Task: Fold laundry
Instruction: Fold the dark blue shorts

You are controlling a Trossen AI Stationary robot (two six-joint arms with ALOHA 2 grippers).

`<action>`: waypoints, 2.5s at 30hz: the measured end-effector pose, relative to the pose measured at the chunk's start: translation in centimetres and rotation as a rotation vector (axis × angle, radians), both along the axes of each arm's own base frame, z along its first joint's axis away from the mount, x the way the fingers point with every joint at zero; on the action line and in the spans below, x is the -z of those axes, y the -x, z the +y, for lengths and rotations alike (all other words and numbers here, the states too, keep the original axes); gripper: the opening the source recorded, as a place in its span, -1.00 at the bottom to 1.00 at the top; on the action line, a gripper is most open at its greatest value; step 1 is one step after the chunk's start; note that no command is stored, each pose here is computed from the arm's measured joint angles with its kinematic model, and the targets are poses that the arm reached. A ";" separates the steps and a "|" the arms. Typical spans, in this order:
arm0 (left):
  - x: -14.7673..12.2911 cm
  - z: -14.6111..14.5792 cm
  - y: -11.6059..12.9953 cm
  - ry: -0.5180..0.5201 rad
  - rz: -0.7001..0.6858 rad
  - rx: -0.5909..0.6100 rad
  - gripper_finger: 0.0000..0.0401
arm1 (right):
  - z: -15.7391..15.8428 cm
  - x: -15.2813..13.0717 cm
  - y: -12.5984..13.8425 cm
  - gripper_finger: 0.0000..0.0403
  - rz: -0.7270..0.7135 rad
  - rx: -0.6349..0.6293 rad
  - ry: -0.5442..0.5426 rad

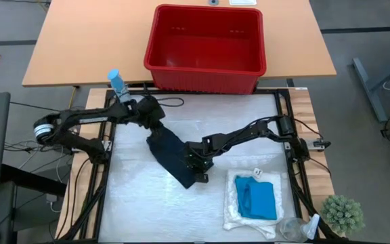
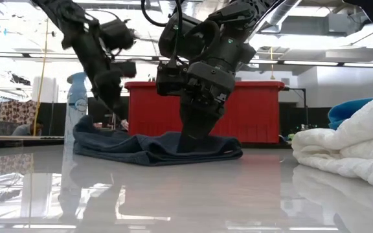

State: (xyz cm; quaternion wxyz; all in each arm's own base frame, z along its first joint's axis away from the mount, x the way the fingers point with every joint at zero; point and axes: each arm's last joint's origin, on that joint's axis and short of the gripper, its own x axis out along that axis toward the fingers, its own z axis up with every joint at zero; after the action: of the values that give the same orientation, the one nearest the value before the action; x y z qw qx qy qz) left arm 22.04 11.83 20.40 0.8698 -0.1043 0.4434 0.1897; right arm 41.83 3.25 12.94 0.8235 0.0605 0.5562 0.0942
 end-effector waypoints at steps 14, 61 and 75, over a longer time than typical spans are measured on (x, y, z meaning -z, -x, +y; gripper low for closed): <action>2.1 -2.8 2.9 0.191 -0.074 0.029 -1.00 | 0.0 0.0 0.0 -0.88 -0.006 0.000 0.007; 5.2 -3.1 3.9 0.095 -0.083 -0.135 -1.00 | 2.2 -1.8 1.0 -0.88 -0.210 -0.139 -0.010; 4.7 -2.9 3.6 0.106 -0.118 -0.154 -1.00 | 3.2 -2.0 1.3 -0.88 -0.183 -0.150 -0.022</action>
State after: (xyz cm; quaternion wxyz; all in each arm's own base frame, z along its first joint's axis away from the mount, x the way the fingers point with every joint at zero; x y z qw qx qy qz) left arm 18.43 8.89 15.70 0.8706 -0.1947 0.3913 0.2259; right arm 40.53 6.50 14.97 0.8607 0.0189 0.4806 0.1669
